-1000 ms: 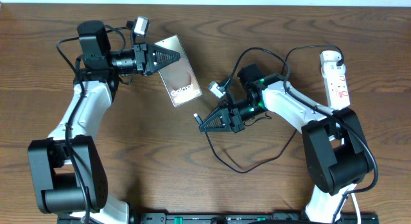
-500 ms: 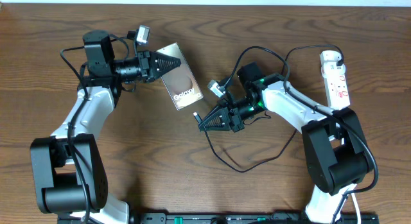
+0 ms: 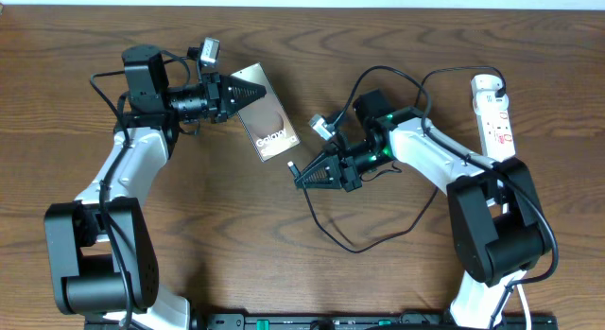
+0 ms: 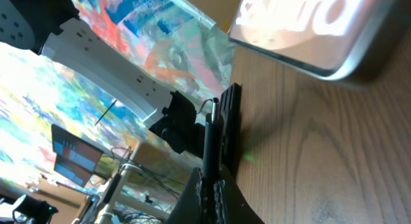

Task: Plug charger to phone and switch on socket
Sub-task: 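Align the held plug with the phone's bottom port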

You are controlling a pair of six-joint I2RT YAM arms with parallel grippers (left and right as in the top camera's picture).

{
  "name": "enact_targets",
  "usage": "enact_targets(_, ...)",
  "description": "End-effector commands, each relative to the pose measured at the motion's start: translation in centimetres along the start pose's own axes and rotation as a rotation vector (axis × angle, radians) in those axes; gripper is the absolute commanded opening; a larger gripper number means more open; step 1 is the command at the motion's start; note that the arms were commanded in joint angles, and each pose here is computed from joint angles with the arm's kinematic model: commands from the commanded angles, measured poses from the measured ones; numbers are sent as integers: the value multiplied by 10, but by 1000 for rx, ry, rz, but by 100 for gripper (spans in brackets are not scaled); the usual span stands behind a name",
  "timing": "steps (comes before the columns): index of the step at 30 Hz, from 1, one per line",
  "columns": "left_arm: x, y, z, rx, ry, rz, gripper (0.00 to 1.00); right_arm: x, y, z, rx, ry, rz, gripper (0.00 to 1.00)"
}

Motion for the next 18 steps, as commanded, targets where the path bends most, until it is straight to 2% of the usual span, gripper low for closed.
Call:
enact_targets(1,1,-3,-4,-13,17,7,7,-5,-2,3,1,-23,-24,1)
enact_targets(6,1,-4,-3,-6,-4,-9,7,-5,-4,2,63,-23,-24,1)
enact_targets(10,6,-9,-9,75,10,-12,7,-5,-6,1,77,-23,-23,1)
enact_targets(18,13,-14,-13,139,-4,-35,7,-5,-13,-1,2,-22,-26,1)
Point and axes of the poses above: each gripper's point midway between its finger pads, its own x axis out along the fingers, its own z axis along the line the jaws close on, y = z × x, the point moved 10 cm from there along -x, back along the fingers, and after that the axes turned 12 degrees about x, right-handed, at the moved point
